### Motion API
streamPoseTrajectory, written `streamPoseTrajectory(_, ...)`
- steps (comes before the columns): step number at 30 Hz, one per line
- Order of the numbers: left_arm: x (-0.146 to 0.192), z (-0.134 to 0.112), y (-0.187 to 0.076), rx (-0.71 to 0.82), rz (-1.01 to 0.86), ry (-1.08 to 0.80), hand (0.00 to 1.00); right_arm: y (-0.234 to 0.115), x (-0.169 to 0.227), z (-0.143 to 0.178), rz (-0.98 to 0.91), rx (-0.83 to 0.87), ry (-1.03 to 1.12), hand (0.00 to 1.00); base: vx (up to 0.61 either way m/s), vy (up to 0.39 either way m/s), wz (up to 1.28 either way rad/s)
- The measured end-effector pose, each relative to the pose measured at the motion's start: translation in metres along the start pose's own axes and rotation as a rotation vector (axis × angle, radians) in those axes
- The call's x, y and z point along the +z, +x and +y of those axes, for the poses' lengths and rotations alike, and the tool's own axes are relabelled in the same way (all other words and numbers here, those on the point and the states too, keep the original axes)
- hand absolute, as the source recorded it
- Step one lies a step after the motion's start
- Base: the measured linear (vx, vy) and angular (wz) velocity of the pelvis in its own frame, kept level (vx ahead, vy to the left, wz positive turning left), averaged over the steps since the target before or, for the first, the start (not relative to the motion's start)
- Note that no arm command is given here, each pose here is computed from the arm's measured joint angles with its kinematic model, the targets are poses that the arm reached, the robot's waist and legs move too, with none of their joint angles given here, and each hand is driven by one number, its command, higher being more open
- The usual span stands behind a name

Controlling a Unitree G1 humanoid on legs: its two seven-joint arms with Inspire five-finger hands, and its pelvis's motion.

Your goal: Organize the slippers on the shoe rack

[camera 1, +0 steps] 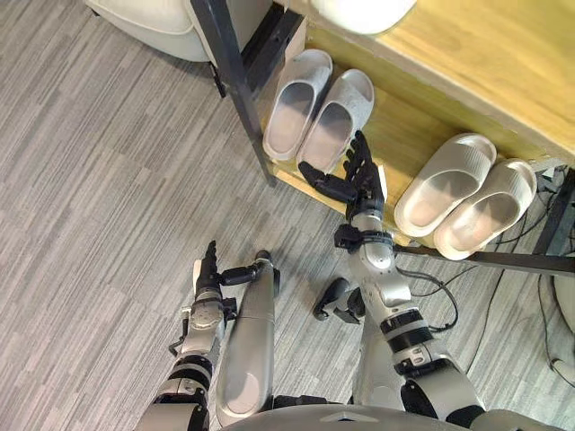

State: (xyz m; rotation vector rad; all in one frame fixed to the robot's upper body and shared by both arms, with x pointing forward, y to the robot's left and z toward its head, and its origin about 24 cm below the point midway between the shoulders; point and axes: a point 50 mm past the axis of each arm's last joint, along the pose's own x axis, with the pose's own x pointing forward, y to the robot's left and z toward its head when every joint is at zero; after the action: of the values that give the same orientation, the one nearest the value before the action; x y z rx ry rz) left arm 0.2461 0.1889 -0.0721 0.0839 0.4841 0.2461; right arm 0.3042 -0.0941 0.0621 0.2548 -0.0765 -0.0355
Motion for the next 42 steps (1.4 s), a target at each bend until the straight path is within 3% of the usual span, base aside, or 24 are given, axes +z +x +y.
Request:
streamPoseTrajectory(8, -0.023, -0.010, -0.008, -0.082, 0.078, 0.130, 1.00, -0.034, -0.016, -0.020, 0.040, -0.029, -0.070, 1.00, 0.03, 0.035, -0.21)
streamPoseTrajectory(16, -0.066, -0.004, -0.026, -0.153, 0.218, 0.304, 1.00, -0.064, -0.039, -0.039, 0.118, 0.052, -0.361, 1.00, 0.08, 0.036, -0.21)
streamPoseTrajectory(26, -0.110, -0.006, -0.057, -0.227, 0.365, 0.380, 1.00, -0.139, -0.121, -0.079, 0.592, 0.075, -0.460, 1.00, 0.06, 0.022, -0.20)
streamPoseTrajectory(42, -0.121, -0.010, -0.069, -0.266, 0.398, 0.393, 1.00, -0.182, -0.155, -0.110, 0.866, 0.041, -0.532, 1.00, -0.03, 0.008, -0.10)
